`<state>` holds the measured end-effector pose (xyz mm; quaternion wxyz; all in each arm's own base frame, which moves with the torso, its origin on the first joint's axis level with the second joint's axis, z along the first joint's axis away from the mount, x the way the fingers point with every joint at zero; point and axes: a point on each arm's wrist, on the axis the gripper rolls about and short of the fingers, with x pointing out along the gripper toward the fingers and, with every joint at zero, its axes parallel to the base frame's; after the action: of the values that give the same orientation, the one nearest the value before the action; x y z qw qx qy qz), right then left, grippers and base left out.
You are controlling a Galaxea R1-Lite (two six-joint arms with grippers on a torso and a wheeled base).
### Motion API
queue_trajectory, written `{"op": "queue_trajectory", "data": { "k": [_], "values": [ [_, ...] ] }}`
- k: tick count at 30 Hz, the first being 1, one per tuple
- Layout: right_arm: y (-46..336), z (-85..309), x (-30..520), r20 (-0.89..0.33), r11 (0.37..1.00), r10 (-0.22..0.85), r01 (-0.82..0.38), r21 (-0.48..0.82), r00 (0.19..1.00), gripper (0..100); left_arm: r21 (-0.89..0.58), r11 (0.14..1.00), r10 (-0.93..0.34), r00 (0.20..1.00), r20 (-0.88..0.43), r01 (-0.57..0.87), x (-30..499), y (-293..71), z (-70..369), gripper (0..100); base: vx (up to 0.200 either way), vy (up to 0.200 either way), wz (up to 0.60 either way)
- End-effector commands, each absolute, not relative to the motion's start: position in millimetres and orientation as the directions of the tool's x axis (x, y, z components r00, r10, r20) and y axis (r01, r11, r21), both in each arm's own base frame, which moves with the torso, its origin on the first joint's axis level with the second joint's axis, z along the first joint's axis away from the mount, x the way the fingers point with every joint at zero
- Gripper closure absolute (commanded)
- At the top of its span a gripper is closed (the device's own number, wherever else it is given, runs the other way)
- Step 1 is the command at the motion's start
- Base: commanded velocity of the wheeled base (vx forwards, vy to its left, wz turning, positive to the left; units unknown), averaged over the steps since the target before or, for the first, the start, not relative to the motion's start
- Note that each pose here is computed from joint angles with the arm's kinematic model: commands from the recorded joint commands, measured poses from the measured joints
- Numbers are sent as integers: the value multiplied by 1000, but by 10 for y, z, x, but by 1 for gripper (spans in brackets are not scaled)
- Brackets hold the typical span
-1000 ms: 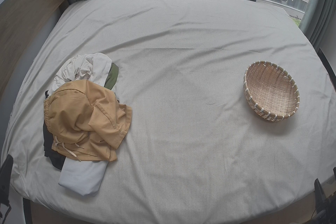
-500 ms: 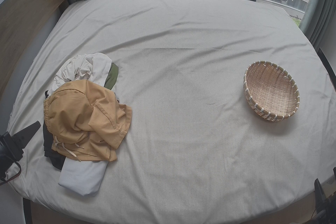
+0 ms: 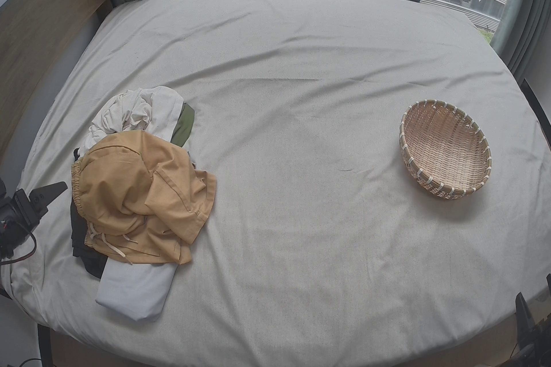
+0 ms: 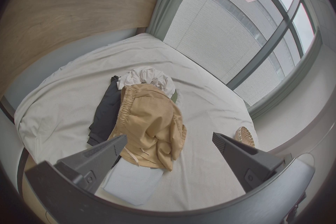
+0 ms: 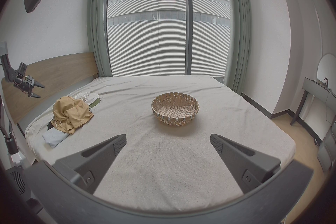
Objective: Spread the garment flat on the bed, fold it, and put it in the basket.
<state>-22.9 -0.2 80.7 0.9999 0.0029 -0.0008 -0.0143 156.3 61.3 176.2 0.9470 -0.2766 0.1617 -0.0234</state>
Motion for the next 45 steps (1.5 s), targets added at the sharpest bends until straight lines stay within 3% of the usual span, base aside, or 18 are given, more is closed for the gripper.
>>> {"op": "queue_trajectory", "data": {
  "k": [1, 17, 31, 45],
  "values": [
    [-2, 756, -218, -15, 1000, -28, 28, 6, 1000, 0, -544, 835, -122, 938, -324, -79, 1781, 754, 1684, 0, 0, 0, 0],
    [-2, 758, -218, -14, 1000, -26, 26, 4, 1000, 0, -549, 822, -52, 941, -334, -149, 2153, 1164, 1699, 0, 0, 0, 0],
    [-2, 756, -218, -15, 1000, -29, 29, 6, 999, 0, -566, 810, -82, 928, -364, -151, 2580, 1378, 1566, 0, 0, 0, 0],
    [-1, 757, -216, -17, 999, -31, 31, 9, 999, 0, -582, 813, -224, 904, -364, -33, 2943, 1129, 1506, 0, 0, 0, 0]
  ]
}}
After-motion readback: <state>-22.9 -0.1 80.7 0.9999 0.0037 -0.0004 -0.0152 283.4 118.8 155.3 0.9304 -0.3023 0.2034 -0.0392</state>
